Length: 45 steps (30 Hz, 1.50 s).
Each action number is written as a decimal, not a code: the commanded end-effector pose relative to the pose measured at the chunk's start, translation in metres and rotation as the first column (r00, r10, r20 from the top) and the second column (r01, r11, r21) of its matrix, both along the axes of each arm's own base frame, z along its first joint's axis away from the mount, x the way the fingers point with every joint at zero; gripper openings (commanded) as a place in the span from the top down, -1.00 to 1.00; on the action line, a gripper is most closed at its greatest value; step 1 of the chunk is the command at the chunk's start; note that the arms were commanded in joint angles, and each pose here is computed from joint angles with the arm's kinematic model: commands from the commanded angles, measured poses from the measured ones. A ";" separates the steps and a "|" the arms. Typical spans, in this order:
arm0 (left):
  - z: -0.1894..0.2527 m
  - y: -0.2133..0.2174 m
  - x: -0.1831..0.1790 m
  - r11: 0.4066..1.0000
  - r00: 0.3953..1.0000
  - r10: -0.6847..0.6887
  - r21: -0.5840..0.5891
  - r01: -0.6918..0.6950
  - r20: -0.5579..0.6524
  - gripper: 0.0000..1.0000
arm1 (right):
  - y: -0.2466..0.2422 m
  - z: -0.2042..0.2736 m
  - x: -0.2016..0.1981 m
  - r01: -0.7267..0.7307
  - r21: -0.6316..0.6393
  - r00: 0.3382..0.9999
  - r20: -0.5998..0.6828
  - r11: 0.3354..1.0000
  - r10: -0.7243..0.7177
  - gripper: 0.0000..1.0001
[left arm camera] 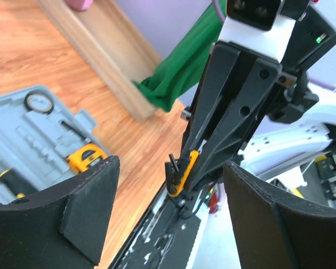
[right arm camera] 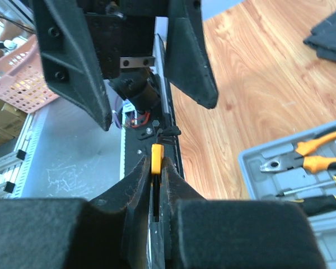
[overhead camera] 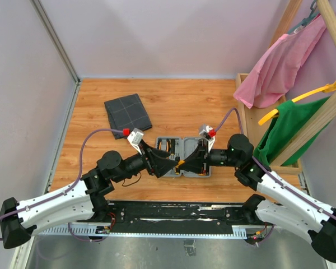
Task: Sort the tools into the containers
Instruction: Pick up the engineering item from the center of the board.
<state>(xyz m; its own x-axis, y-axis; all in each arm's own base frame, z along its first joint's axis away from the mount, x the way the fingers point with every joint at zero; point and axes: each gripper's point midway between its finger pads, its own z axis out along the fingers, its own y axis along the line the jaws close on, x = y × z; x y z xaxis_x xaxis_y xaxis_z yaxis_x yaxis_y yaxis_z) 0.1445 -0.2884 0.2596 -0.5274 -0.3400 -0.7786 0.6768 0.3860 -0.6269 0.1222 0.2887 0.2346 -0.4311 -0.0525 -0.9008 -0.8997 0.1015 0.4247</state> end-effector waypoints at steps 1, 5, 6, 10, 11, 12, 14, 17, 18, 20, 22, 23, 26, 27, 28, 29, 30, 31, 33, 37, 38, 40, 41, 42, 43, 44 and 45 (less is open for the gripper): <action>0.059 -0.007 -0.009 0.981 0.996 -0.052 -0.180 0.065 0.072 -0.58 | -0.004 0.050 -0.010 -0.041 0.128 0.997 0.065 0.991 0.033 0.98; 0.072 -0.013 -0.017 0.969 0.990 -0.100 -0.218 0.119 0.095 -0.55 | -0.006 0.063 -0.013 -0.040 0.142 0.996 0.082 0.989 0.029 0.98; 0.074 -0.015 -0.021 0.963 0.986 -0.128 -0.223 0.149 0.106 -0.52 | -0.006 0.065 -0.014 -0.043 0.146 0.996 0.084 0.988 0.031 0.98; 0.079 -0.023 -0.031 0.951 0.972 -0.198 -0.217 0.222 0.126 -0.41 | -0.007 0.076 -0.016 -0.058 0.170 0.994 0.097 0.984 0.042 0.98; 0.079 -0.024 -0.032 0.949 0.970 -0.207 -0.214 0.231 0.128 -0.40 | -0.007 0.079 -0.017 -0.061 0.178 0.994 0.102 0.982 0.043 0.98; 0.078 -0.025 -0.033 0.949 0.968 -0.213 -0.210 0.237 0.130 -0.37 | -0.007 0.083 -0.018 -0.062 0.189 0.993 0.109 0.980 0.042 0.98; 0.078 -0.026 -0.035 0.945 0.964 -0.227 -0.207 0.252 0.136 -0.31 | -0.008 0.087 -0.019 -0.063 0.197 0.992 0.118 0.978 0.040 0.98; 0.081 -0.025 -0.039 0.939 0.958 -0.244 -0.211 0.273 0.153 -0.19 | -0.009 0.089 -0.020 -0.063 0.200 0.992 0.121 0.978 0.039 0.98; 0.083 -0.025 -0.040 0.937 0.956 -0.248 -0.213 0.278 0.158 -0.15 | -0.009 0.089 -0.020 -0.061 0.199 0.992 0.119 0.978 0.038 0.98; 0.082 -0.025 -0.041 0.935 0.954 -0.252 -0.213 0.283 0.159 -0.06 | -0.009 0.089 -0.020 -0.062 0.198 0.992 0.119 0.978 0.039 0.98; 0.083 -0.025 -0.042 0.933 0.954 -0.253 -0.221 0.285 0.161 0.06 | -0.009 0.089 -0.020 -0.062 0.197 0.992 0.118 0.978 0.039 0.98; 0.083 -0.024 -0.042 0.932 0.954 -0.251 -0.227 0.284 0.161 0.11 | -0.009 0.088 -0.019 -0.061 0.195 0.993 0.116 0.979 0.038 0.98; 0.084 -0.023 -0.041 0.932 0.957 -0.241 -0.237 0.274 0.160 0.32 | -0.009 0.087 -0.020 -0.064 0.192 0.993 0.113 0.979 0.043 0.97; 0.083 -0.023 -0.040 0.932 0.958 -0.239 -0.238 0.272 0.159 0.39 | -0.009 0.086 -0.020 -0.065 0.192 0.993 0.112 0.979 0.045 0.97; 0.083 -0.023 -0.040 0.933 0.959 -0.234 -0.239 0.267 0.157 0.49 | -0.009 0.086 -0.020 -0.067 0.190 0.993 0.110 0.979 0.046 0.97; 0.083 -0.022 -0.039 0.935 0.961 -0.229 -0.240 0.262 0.155 0.55 | -0.009 0.085 -0.021 -0.067 0.189 0.993 0.110 0.980 0.047 0.97; 0.083 -0.022 -0.038 0.936 0.962 -0.226 -0.241 0.258 0.152 0.63 | -0.009 0.085 -0.020 -0.067 0.188 0.993 0.109 0.980 0.047 0.97; 0.082 -0.022 -0.037 0.937 0.963 -0.222 -0.241 0.254 0.151 0.70 | -0.009 0.085 -0.021 -0.067 0.187 0.993 0.108 0.980 0.047 0.97; 0.081 -0.023 -0.035 0.939 0.966 -0.216 -0.241 0.245 0.143 0.89 | -0.009 0.083 -0.020 -0.064 0.181 0.993 0.107 0.981 0.045 0.96; 0.077 -0.023 -0.032 0.945 0.971 -0.205 -0.236 0.229 0.119 0.99 | -0.010 0.081 -0.018 -0.052 0.170 0.993 0.112 0.984 0.033 0.96; 0.076 -0.024 -0.031 0.947 0.973 -0.202 -0.230 0.223 0.113 0.99 | -0.010 0.080 -0.018 -0.047 0.166 0.993 0.113 0.985 0.028 0.96; 0.075 -0.025 -0.029 0.952 0.975 -0.196 -0.219 0.216 0.107 0.99 | -0.011 0.077 -0.014 -0.026 0.149 0.994 0.110 0.989 0.009 0.96; 0.075 -0.025 -0.028 0.954 0.976 -0.192 -0.213 0.211 0.105 0.99 | -0.011 0.076 -0.012 -0.010 0.142 0.994 0.107 0.990 -0.005 0.96; 0.076 -0.025 -0.028 0.955 0.976 -0.190 -0.212 0.209 0.107 0.99 | -0.011 0.074 -0.011 -0.004 0.136 0.994 0.105 0.991 -0.010 0.96; 0.075 -0.025 -0.028 0.955 0.976 -0.191 -0.210 0.210 0.107 0.99 | -0.011 0.073 -0.011 -0.004 0.133 0.995 0.103 0.991 -0.010 0.96; 0.076 -0.026 -0.028 0.954 0.975 -0.194 -0.209 0.214 0.112 0.99 | -0.011 0.073 -0.011 -0.008 0.133 0.995 0.102 0.991 -0.006 0.96; 0.076 -0.026 -0.028 0.955 0.975 -0.195 -0.207 0.214 0.111 0.77 | -0.011 0.073 -0.012 -0.011 0.133 0.995 0.102 0.991 -0.002 0.95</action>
<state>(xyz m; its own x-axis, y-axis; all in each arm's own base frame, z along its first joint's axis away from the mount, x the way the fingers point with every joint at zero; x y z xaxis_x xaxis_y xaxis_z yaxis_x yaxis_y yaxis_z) 0.1169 -0.3145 0.3147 -0.5666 -0.3657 -0.7384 0.7600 0.1144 -0.6398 0.1046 0.2810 0.2973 -0.3652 0.0542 -0.9294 -0.9303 0.0158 0.3664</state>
